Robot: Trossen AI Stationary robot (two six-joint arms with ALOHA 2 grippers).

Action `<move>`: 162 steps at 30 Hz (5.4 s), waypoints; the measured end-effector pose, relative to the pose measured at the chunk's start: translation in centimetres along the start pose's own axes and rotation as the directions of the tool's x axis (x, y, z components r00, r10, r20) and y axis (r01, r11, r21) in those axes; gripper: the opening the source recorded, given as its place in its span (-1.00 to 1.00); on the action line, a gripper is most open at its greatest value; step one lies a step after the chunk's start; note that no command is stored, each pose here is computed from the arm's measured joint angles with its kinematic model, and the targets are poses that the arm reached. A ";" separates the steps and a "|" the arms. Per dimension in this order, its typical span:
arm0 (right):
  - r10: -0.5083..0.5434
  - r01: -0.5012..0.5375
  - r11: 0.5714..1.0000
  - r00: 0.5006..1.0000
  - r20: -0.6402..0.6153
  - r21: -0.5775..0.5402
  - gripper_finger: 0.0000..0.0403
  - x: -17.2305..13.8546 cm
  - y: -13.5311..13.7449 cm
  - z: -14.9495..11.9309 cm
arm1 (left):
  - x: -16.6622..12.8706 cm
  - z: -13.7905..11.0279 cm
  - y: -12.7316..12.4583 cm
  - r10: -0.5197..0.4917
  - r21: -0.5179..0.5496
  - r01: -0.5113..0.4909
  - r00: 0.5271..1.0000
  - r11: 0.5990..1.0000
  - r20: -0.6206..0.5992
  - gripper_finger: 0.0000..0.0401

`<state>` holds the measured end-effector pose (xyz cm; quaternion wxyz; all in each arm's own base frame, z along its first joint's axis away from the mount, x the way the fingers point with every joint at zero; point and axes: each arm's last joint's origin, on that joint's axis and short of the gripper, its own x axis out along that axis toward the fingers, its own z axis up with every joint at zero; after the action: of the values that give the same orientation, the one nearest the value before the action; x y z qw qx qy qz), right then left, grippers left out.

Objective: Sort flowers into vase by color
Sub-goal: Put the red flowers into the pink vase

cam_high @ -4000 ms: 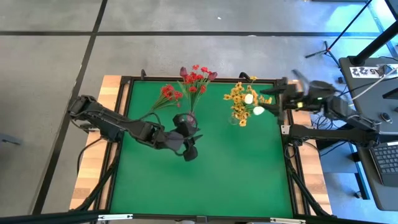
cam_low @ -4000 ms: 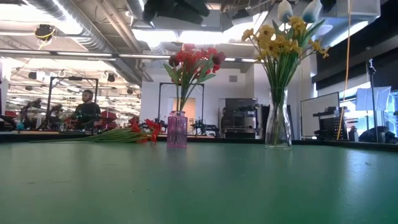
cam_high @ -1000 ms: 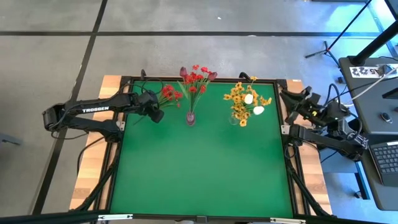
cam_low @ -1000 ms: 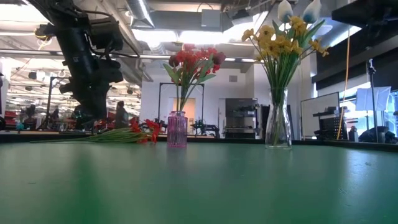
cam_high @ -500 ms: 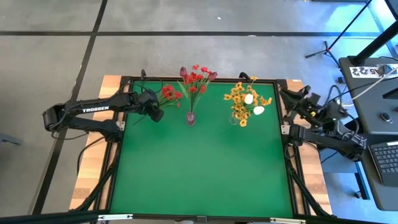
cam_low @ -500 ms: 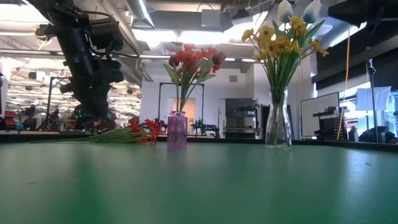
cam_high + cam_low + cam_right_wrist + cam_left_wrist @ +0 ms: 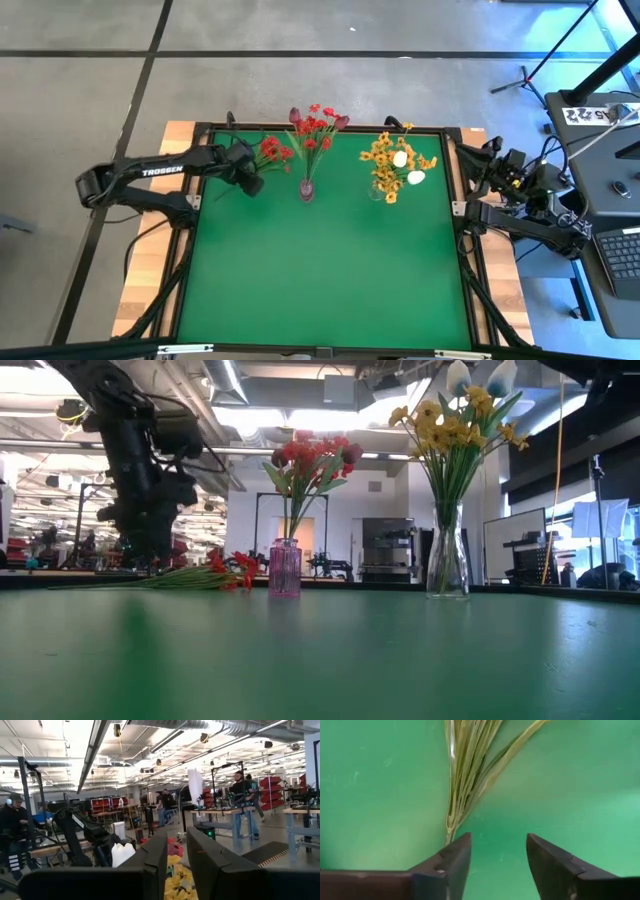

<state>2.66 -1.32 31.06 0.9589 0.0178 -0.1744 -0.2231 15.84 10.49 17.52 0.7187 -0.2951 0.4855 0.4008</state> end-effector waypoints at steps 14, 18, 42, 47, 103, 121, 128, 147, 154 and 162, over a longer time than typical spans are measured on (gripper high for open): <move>0.025 -0.025 1.000 0.999 -0.039 -0.011 -0.84 0.0 0.1 -0.4 | 4.0 2.1 1.0 0.160 -0.031 -0.166 0.977 0.986 -0.142 0.14; 0.022 -0.023 1.000 0.996 -0.081 -0.012 -0.93 0.0 0.0 -0.8 | 5.1 2.2 1.4 0.138 -0.053 -0.152 0.969 0.987 -0.205 0.14; 0.020 -0.022 1.000 0.993 -0.114 -0.015 -0.98 -0.1 0.0 -1.1 | 3.3 4.9 0.1 0.142 -0.060 -0.156 0.972 0.986 -0.189 -0.94; 0.018 -0.020 1.000 0.991 -0.135 -0.012 -0.98 -0.1 0.0 -1.3 | 0.0 6.6 -0.7 0.191 -0.072 -0.195 0.980 0.978 -0.059 -0.97; 0.010 -0.004 1.000 0.974 -0.226 0.030 -1.00 -0.2 -0.1 -2.2 | -4.5 0.9 -12.5 -0.554 0.458 0.344 0.274 0.820 0.786 -0.98; 0.024 -0.018 0.999 0.964 -0.264 0.026 -1.00 -0.3 -0.1 -2.6 | -1.0 1.9 -12.5 -0.481 0.396 0.290 0.348 0.871 0.805 -0.98; 0.025 -0.018 0.999 0.964 -0.264 0.026 -1.00 -0.3 -0.1 -2.6 | -1.7 2.0 -12.7 -0.494 0.424 0.274 0.285 0.863 0.821 -0.98; 0.025 -0.019 0.999 0.963 -0.268 0.026 -1.00 -0.3 -0.1 -2.6 | -0.4 1.5 -12.6 -0.462 0.405 0.223 0.416 0.887 0.784 -0.98; 0.028 -0.021 0.999 0.963 -0.269 0.027 -1.00 -0.3 -0.1 -2.6 | -0.2 1.4 -12.5 -0.460 0.402 0.223 0.437 0.888 0.773 -0.97; 0.025 -0.019 1.000 0.957 -0.288 0.023 -1.00 -0.4 -0.1 -2.8 | 0.7 1.0 -12.3 -0.443 0.399 0.202 0.519 0.894 0.731 -0.97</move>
<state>3.27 -1.35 28.27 0.9763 0.0579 -0.0351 -0.2055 27.07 5.24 17.69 0.9534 -0.0679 0.0907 0.2798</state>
